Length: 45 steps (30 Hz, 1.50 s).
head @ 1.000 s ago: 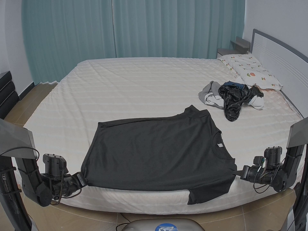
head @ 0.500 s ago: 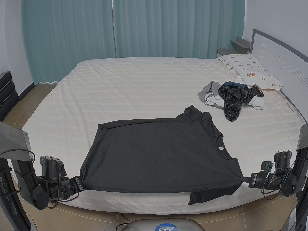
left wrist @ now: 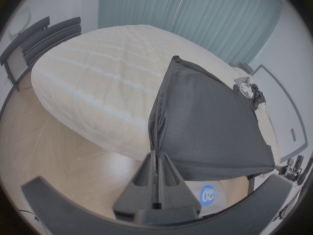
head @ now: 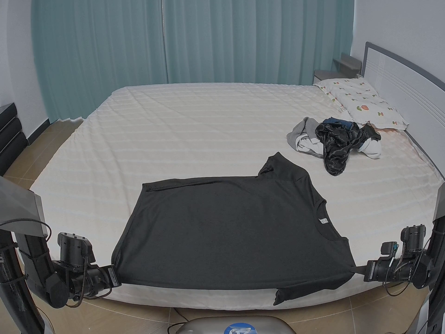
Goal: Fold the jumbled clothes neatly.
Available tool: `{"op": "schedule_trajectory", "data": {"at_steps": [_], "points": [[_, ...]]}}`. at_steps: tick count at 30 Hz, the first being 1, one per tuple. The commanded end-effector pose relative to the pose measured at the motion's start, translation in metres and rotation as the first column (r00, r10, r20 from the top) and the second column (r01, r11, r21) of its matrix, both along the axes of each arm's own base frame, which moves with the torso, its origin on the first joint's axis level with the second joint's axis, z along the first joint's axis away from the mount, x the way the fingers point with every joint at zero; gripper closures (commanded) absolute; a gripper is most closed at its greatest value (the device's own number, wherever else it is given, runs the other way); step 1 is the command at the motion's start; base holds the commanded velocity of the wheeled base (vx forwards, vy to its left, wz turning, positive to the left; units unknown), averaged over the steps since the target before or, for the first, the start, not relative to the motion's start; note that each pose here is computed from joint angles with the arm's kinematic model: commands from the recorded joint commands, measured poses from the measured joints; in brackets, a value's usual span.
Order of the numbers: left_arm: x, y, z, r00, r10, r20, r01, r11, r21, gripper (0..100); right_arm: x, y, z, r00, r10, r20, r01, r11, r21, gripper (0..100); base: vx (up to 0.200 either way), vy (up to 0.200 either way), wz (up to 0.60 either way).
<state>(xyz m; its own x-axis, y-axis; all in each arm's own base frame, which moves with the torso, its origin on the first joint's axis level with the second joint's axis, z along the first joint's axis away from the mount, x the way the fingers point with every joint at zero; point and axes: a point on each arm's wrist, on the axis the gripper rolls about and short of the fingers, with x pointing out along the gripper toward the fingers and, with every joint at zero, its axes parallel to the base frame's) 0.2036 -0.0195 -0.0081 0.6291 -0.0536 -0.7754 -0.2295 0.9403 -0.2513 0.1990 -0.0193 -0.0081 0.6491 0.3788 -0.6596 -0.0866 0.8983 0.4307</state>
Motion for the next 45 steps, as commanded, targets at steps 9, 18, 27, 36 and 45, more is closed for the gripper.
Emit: {"op": "schedule_trajectory", "data": {"at_steps": [9, 18, 27, 36, 45], "points": [[-0.013, -0.002, -0.008, 0.994, -0.032, -0.104, 0.036, 0.999, 0.033, 100, -0.015, 0.001, -0.001, 0.996, 0.057, -0.072, -0.060, 0.997, -0.039, 100, 0.000, 0.000, 0.00], [-0.011, -0.001, -0.005, 0.994, -0.028, -0.104, 0.035, 0.997, 0.064, 100, -0.014, 0.001, 0.003, 0.996, 0.071, -0.047, -0.073, 0.996, -0.053, 100, 0.000, 0.000, 0.00], [0.011, 0.001, 0.013, 0.999, 0.030, 0.032, -0.030, 0.999, 0.013, 100, 0.012, 0.002, 0.016, 0.996, 0.036, 0.084, -0.034, 0.999, -0.023, 100, 0.000, 0.000, 0.00], [0.039, 0.002, 0.019, 0.990, 0.089, 0.107, -0.084, 0.995, -0.049, 100, 0.043, 0.012, 0.021, 0.992, 0.024, 0.127, -0.030, 0.999, 0.045, 100, 0.000, 0.000, 0.00], [0.058, 0.010, 0.020, 0.981, 0.131, 0.146, -0.121, 0.990, -0.072, 100, 0.074, 0.010, 0.030, 0.993, 0.001, 0.121, -0.010, 0.997, 0.074, 100, 0.000, 0.000, 0.00]]}}
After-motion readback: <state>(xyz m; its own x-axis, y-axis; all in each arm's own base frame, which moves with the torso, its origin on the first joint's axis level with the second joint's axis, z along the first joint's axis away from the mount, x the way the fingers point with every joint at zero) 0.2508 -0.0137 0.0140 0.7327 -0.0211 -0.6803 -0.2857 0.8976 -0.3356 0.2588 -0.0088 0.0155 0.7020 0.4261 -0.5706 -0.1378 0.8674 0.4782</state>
